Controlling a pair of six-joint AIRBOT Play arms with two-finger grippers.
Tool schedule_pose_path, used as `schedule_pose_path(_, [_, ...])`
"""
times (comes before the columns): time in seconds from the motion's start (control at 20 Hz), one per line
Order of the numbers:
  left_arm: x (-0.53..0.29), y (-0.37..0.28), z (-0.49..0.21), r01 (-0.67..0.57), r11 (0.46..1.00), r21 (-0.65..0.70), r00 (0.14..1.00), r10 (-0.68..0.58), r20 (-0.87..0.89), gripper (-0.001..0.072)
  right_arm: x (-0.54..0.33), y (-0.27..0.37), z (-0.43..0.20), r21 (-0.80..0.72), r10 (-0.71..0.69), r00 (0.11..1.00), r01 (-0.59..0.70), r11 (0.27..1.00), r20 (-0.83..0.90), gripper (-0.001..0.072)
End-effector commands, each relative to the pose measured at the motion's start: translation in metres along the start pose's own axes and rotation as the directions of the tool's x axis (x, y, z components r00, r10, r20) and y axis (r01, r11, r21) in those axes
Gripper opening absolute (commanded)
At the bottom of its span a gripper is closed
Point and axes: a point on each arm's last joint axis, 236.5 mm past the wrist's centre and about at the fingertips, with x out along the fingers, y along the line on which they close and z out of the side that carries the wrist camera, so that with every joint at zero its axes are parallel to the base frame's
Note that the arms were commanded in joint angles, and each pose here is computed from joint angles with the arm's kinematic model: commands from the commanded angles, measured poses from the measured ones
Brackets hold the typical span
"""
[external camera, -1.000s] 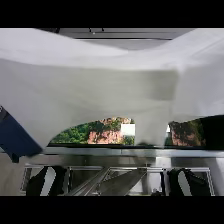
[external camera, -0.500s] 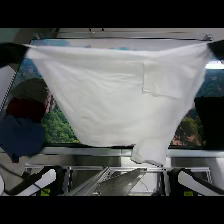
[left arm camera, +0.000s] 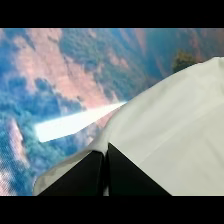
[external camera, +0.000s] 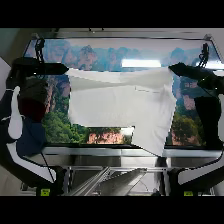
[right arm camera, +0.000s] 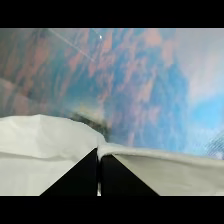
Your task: Fold the shirts.
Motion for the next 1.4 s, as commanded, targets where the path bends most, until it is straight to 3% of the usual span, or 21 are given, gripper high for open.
schedule_pose_path(0.0, [0.027,0.024,-0.020,-0.025,0.999,-0.029,0.993,0.022,-0.113,0.0019,0.011,-0.023,-0.020,0.051,0.013,0.999,-0.012,0.999,-0.029,0.0020])
schedule_pose_path(0.25, [0.014,0.047,-0.067,-0.121,0.993,0.002,0.936,0.114,-0.334,0.0019,-0.013,-0.054,-0.049,0.011,-0.086,0.980,0.089,0.996,-0.179,0.0019])
schedule_pose_path(0.35, [0.013,0.043,-0.083,-0.099,0.995,-0.010,0.917,0.087,-0.390,0.0019,-0.018,-0.062,-0.064,0.002,-0.109,0.965,0.113,0.994,-0.240,0.0020])
schedule_pose_path(0.6, [0.032,0.029,-0.109,-0.087,0.996,-0.003,0.891,0.077,-0.447,0.0019,-0.014,-0.070,-0.080,-0.019,-0.139,0.947,0.139,0.990,-0.290,0.0020])
schedule_pose_path(0.8, [0.037,0.041,-0.119,-0.167,0.983,0.078,0.857,0.184,-0.481,0.0019,-0.022,-0.096,-0.093,-0.073,-0.255,0.905,0.245,0.967,-0.341,0.0020])
schedule_pose_path(1.15, [0.045,0.034,-0.114,-0.162,0.982,0.096,0.867,0.188,-0.461,0.0019,-0.023,-0.101,-0.093,-0.066,-0.275,0.898,0.269,0.961,-0.343,0.0025])
schedule_pose_path(1.2, [0.045,0.033,-0.115,-0.162,0.983,0.087,0.866,0.183,-0.466,0.0021,-0.023,-0.097,-0.092,-0.053,-0.261,0.903,0.259,0.965,-0.341,0.0137])
schedule_pose_path(1.25, [0.043,0.031,-0.117,-0.162,0.984,0.072,0.860,0.177,-0.478,0.0022,-0.023,-0.095,-0.091,-0.032,-0.255,0.905,0.259,0.965,-0.340,0.0324])
schedule_pose_path(1.3, [0.039,0.027,-0.121,-0.155,0.986,0.064,0.850,0.166,-0.500,0.0053,-0.025,-0.089,-0.089,-0.014,-0.248,0.907,0.259,0.966,-0.342,0.0394])
schedule_pose_path(1.35, [0.033,0.022,-0.125,-0.142,0.988,0.060,0.838,0.152,-0.523,0.0386,-0.029,-0.083,-0.087,-0.004,-0.242,0.907,0.257,0.967,-0.345,0.0393])
